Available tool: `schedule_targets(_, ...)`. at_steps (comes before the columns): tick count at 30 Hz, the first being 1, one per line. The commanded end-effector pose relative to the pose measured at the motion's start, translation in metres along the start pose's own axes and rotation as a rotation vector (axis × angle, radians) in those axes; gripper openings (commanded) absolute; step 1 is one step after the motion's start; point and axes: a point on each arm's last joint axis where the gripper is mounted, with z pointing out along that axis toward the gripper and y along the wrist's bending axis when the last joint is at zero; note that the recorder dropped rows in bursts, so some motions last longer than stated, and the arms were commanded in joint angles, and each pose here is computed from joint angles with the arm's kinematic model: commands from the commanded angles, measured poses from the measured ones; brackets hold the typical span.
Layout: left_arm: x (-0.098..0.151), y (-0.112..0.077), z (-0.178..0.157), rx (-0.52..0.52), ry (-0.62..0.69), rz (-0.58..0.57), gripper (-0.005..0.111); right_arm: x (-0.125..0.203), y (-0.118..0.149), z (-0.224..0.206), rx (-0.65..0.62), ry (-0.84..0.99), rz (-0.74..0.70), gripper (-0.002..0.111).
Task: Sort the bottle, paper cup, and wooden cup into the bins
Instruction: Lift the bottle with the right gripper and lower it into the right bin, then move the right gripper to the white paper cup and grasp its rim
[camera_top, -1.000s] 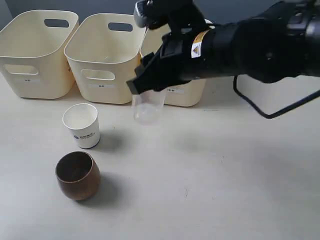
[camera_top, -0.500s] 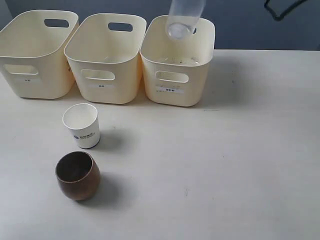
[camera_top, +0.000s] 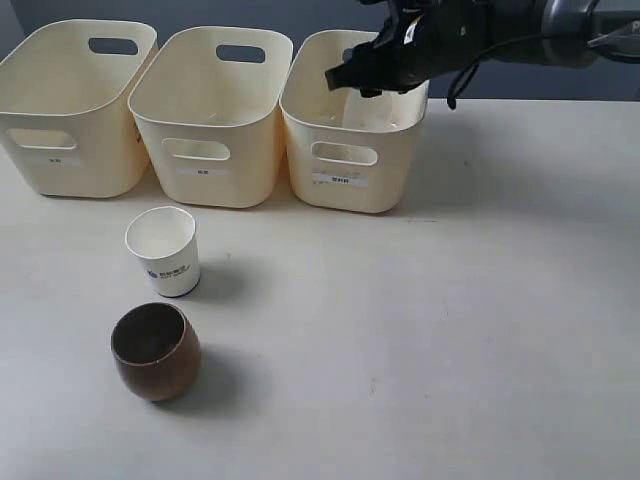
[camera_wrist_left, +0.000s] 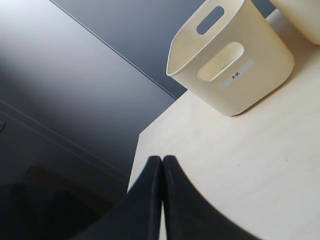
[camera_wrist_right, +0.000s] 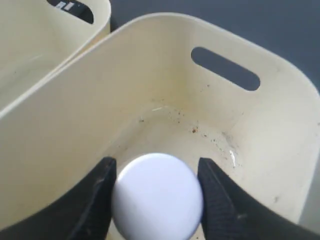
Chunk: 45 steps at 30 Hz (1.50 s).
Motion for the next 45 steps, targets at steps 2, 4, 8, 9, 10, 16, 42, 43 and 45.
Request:
schedule_targets(2,-0.002,0.001,0.000,0.000,-0.013,-0.006,0.000,0.003,-0.002,0.008,0.003,0.003,-0.005,-0.001)
schedule_targets(4,-0.002,0.001,0.000,0.000,-0.013,-0.006,0.000,0.004,-0.002,0.008,0.003,0.006,-0.005,0.001)
schedule_targets(8,-0.002,0.001,0.000,0.000,-0.013,-0.006,0.000,0.006,-0.002,0.008,0.002,0.028,-0.005,0.026)
schedule_targets(9,-0.002,0.001,0.000,0.000,-0.013,-0.006,0.000,0.006,-0.002,0.008,0.002,0.033,-0.003,0.037)
schedule_targets(10,-0.002,0.001,0.000,0.000,-0.013,-0.006,0.000,0.007,-0.002,0.008,0.001,0.044,-0.003,0.049)
schedule_targets(16,-0.002,0.001,0.000,0.000,-0.013,-0.006,0.000,0.006,-0.002,0.007,0.001,0.035,-0.001,0.072)
schedule_targets(42,-0.002,0.001,0.000,0.000,-0.013,-0.006,0.000,-0.053,0.102,-0.138,-0.216,-0.062,-0.365,0.072)
schedule_targets(43,-0.002,0.001,0.000,0.000,-0.013,-0.006,0.000,-0.051,0.114,-0.139,-0.248,-0.064,-0.394,0.072)
schedule_targets(45,-0.002,0.001,0.000,0.000,-0.013,-0.006,0.000,-0.048,0.135,-0.141,-0.310,-0.071,-0.437,0.072)
